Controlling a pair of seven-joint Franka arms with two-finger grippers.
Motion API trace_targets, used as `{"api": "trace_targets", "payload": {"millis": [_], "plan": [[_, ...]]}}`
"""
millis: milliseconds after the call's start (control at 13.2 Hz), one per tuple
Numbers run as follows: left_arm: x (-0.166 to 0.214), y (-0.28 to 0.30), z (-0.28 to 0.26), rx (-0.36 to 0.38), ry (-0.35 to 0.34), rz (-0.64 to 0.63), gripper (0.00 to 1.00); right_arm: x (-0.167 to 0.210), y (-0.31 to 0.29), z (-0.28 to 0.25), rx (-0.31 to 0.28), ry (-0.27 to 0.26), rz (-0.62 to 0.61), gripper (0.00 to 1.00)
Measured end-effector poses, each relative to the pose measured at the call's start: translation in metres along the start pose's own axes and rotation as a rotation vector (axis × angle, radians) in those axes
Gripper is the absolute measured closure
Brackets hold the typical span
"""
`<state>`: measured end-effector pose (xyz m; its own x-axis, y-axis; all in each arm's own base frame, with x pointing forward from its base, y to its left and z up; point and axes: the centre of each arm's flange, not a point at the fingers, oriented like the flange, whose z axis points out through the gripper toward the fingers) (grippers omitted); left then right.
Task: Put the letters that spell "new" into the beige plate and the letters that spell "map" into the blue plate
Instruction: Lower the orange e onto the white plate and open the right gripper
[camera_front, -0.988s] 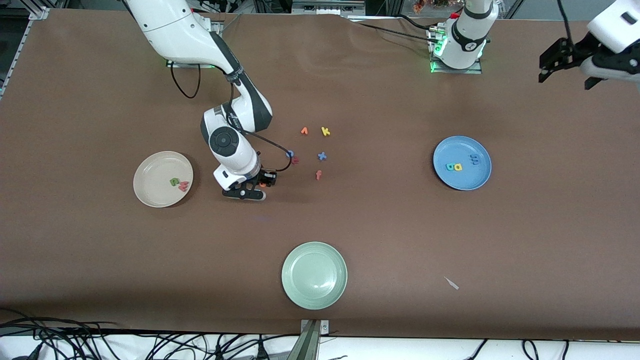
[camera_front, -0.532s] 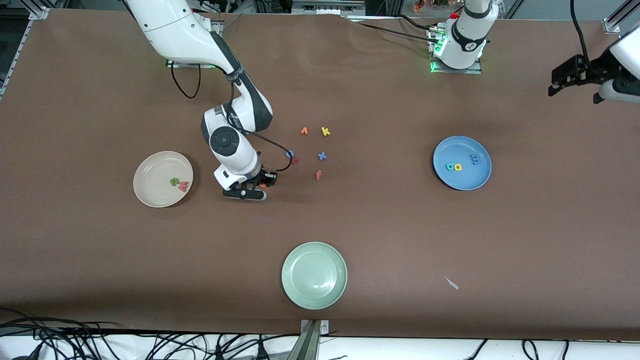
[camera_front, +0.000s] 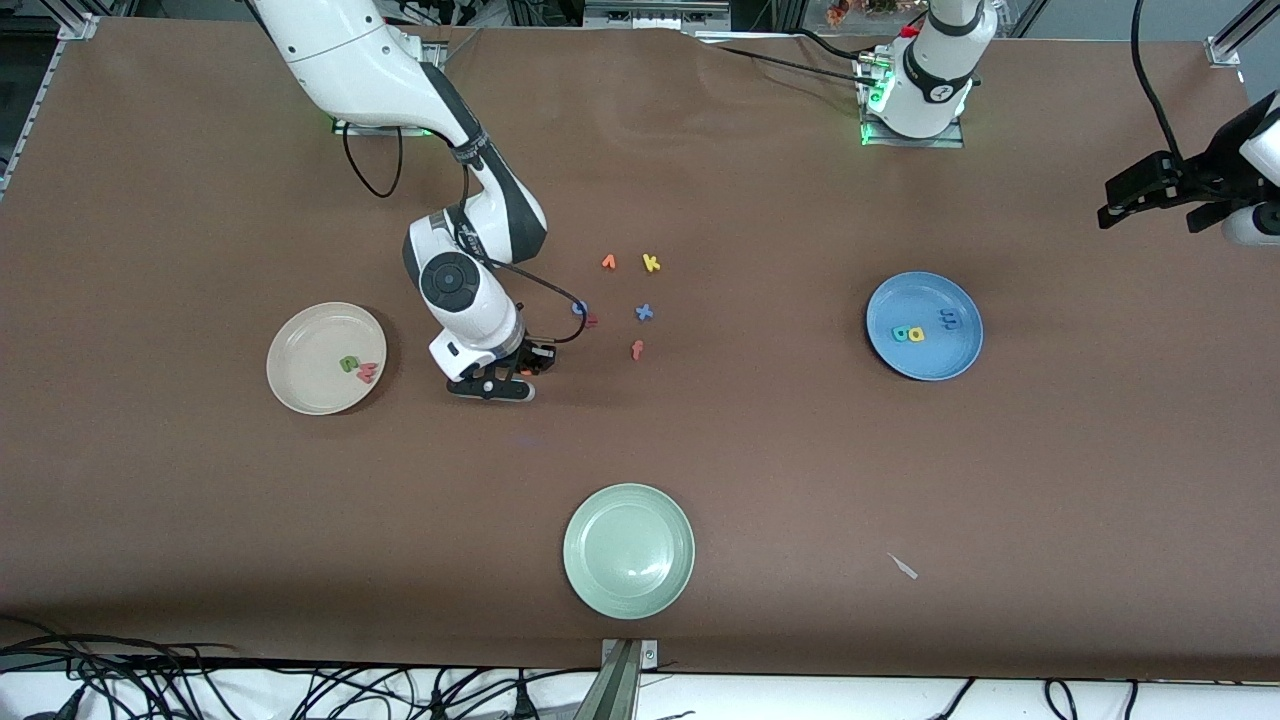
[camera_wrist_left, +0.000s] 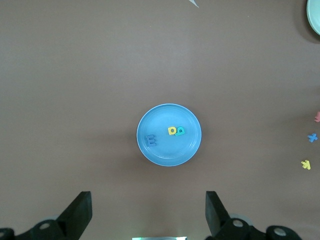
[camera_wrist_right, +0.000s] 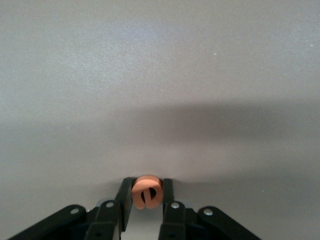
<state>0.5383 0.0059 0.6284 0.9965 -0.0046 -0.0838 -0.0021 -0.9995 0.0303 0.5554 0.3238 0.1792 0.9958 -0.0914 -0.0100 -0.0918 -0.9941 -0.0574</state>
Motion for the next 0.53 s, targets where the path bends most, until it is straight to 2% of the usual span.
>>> {"api": "trace_targets", "payload": {"millis": [304, 532], "plan": [[0.013, -0.002, 0.02, -0.001, -0.038, -0.005, 0.0, 0.025, 0.014, -0.028, -0.051, -0.084, -0.047, 0.72], [0.02, -0.002, 0.027, -0.001, -0.042, -0.005, 0.0, 0.054, 0.07, -0.058, -0.106, -0.145, -0.128, 0.72]]}}
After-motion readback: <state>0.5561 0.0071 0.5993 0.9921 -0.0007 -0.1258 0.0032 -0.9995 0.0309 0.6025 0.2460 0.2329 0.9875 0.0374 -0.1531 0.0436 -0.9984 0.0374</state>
